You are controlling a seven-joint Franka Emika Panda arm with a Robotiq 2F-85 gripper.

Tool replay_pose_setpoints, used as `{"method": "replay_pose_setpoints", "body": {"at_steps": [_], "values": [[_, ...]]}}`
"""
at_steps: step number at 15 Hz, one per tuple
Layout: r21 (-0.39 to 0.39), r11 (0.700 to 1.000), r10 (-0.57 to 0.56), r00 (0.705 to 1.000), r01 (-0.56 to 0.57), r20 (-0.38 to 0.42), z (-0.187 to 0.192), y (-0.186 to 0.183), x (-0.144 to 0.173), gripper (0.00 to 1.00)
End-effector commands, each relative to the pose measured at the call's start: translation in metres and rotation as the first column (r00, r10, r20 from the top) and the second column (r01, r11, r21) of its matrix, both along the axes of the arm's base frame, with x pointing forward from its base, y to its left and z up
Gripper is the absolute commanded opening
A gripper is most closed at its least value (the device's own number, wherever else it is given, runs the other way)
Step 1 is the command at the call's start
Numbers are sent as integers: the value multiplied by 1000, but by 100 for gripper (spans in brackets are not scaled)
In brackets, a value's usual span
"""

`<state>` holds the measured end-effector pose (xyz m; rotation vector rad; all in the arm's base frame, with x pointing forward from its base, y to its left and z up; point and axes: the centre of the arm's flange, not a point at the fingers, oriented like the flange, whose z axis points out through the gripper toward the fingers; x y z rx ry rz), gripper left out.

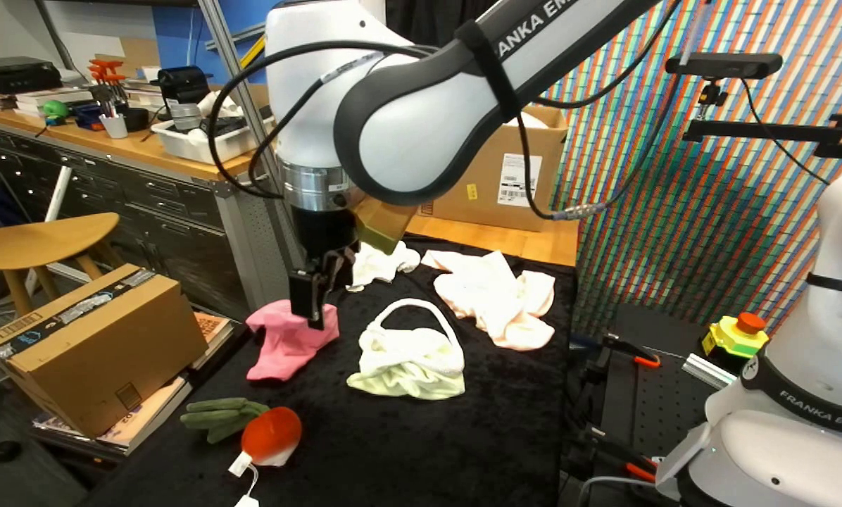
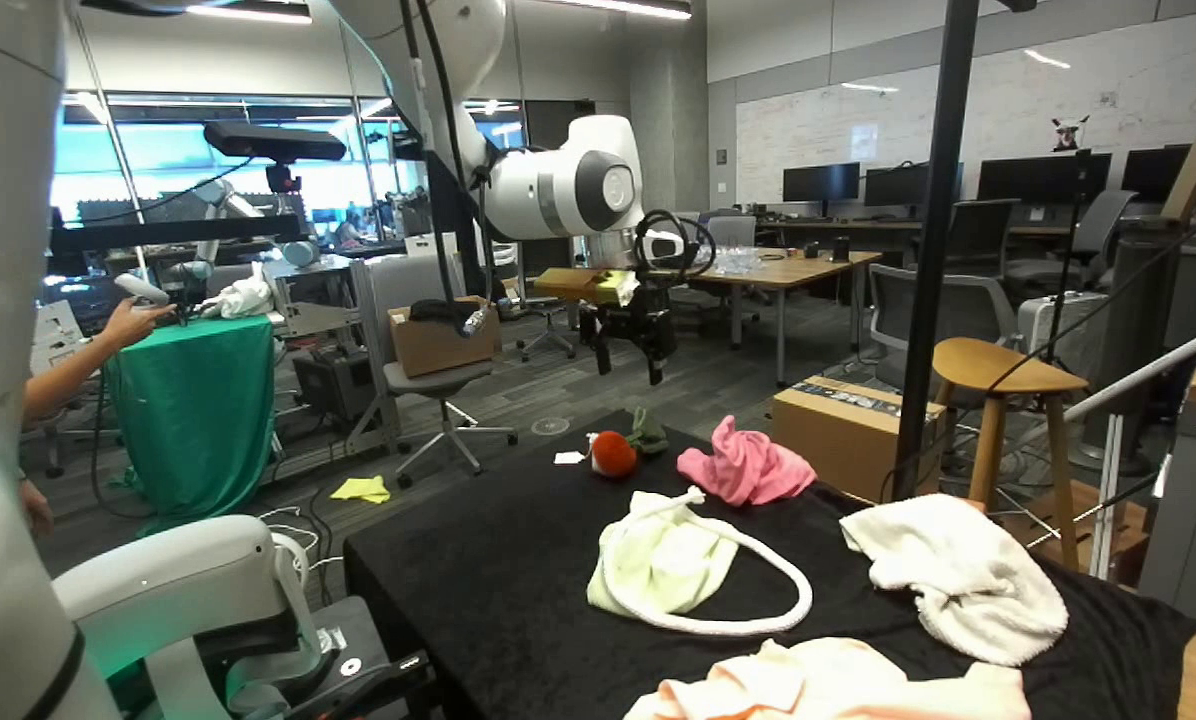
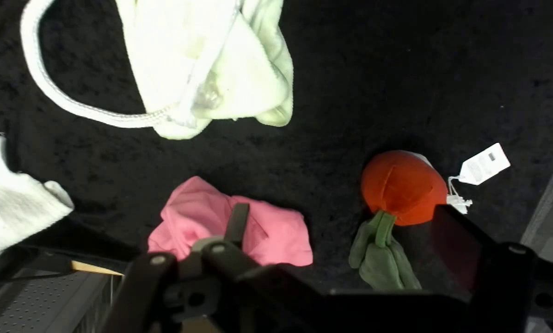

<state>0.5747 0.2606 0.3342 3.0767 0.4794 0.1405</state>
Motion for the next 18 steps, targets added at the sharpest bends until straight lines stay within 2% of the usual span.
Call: {"method": "replay_pose_setpoints", "body": {"at_steps": [1, 9, 14, 18], "values": [[20, 1000, 23, 1000, -23, -15, -25, 46, 36, 100], [77, 996, -52, 999, 53, -6, -102, 102, 49, 100], [68, 995, -80, 996, 77, 40, -138, 111, 53, 100], [43, 995, -97, 994, 95, 40, -159, 109, 58, 100]]}}
